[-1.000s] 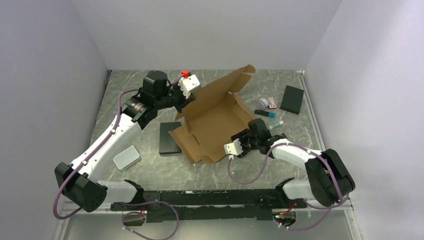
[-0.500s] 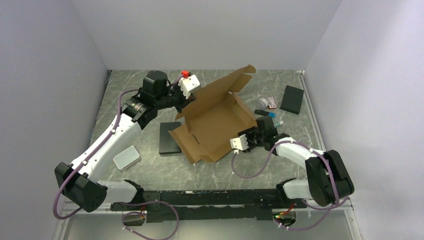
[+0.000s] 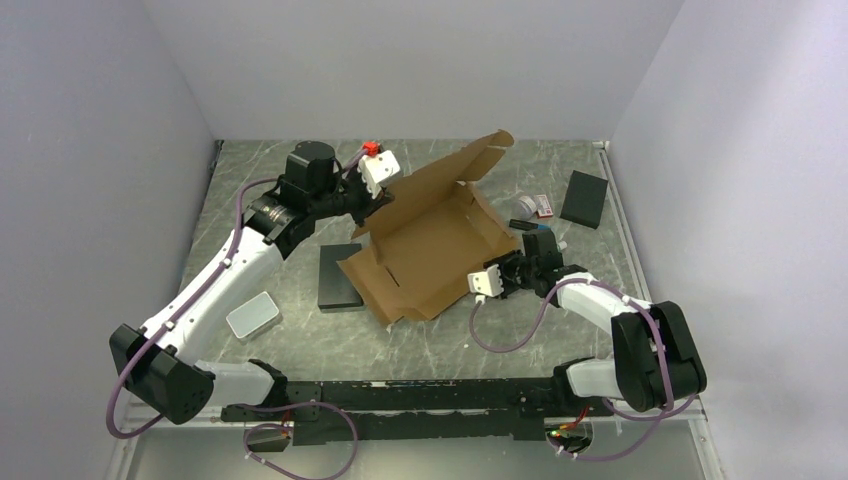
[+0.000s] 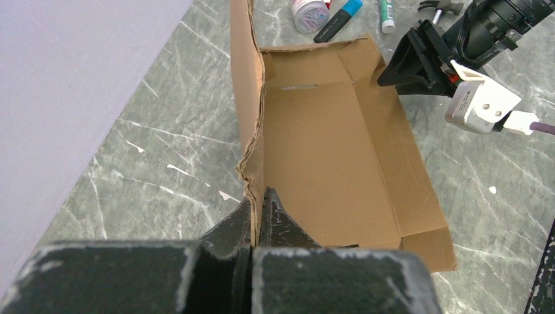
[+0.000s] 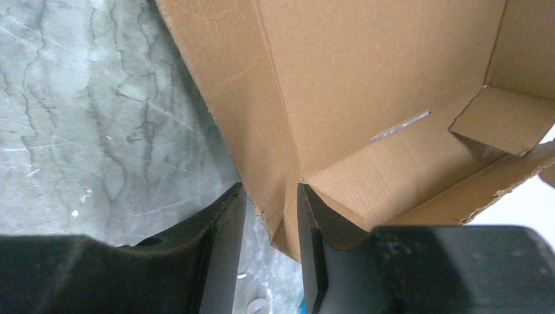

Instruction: Fold the paper box

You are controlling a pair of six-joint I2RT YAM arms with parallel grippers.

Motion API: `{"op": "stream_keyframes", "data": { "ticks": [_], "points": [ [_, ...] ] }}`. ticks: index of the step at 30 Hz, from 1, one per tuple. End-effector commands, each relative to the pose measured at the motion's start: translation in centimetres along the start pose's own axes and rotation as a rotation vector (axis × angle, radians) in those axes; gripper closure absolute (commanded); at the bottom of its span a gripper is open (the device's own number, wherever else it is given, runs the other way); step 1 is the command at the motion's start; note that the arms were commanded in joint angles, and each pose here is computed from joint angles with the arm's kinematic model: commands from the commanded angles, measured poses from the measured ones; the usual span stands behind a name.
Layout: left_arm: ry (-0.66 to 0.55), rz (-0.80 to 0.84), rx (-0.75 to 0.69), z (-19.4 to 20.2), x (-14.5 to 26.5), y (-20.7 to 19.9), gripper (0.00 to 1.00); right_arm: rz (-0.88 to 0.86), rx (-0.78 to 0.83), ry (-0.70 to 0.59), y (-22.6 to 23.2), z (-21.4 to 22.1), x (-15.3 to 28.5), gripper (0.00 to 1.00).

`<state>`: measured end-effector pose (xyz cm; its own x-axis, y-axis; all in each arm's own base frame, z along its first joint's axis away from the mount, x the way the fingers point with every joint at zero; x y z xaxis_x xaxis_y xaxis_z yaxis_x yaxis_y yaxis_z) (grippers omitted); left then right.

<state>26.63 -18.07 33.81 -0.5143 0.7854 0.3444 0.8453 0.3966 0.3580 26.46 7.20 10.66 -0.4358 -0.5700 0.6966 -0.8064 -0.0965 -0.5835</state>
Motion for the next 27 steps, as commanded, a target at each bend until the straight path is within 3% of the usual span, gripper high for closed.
{"op": "stream_keyframes", "data": {
  "ticks": [1, 14, 22, 27],
  "points": [
    [-0.089, 0.021, -0.040, -2.1, 0.1, 0.4, 1.00, 0.060, 0.082, -0.092, -2.9, -1.5, 0.6, 0.64],
    [-0.141, 0.045, -0.003, -3.3, -0.5, 0.7, 1.00, -0.076, 0.173, -0.091, -3.0, -3.0, -1.2, 0.67],
    [-0.139, 0.052, 0.016, -2.8, -0.8, 0.4, 1.00, -0.079, 0.099, -0.054, -3.4, -2.4, -2.6, 0.66],
    [-0.117, 0.035, 0.017, -2.2, -0.9, 0.5, 1.00, -0.051, 0.011, -0.103, -3.8, -2.9, -1.9, 0.55]
  ]
}}
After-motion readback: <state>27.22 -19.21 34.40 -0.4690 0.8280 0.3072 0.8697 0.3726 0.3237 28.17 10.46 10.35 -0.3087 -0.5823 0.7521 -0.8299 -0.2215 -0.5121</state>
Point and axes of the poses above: each gripper's point midway between its finger pads, its own x axis back along the fingers, its own y axis along the line the jaws close on, z = x × y, the point moved 9 cm from there along x, back along the fingers, and after that the axes turned 9 degrees about -x, right-handed, at the moved point
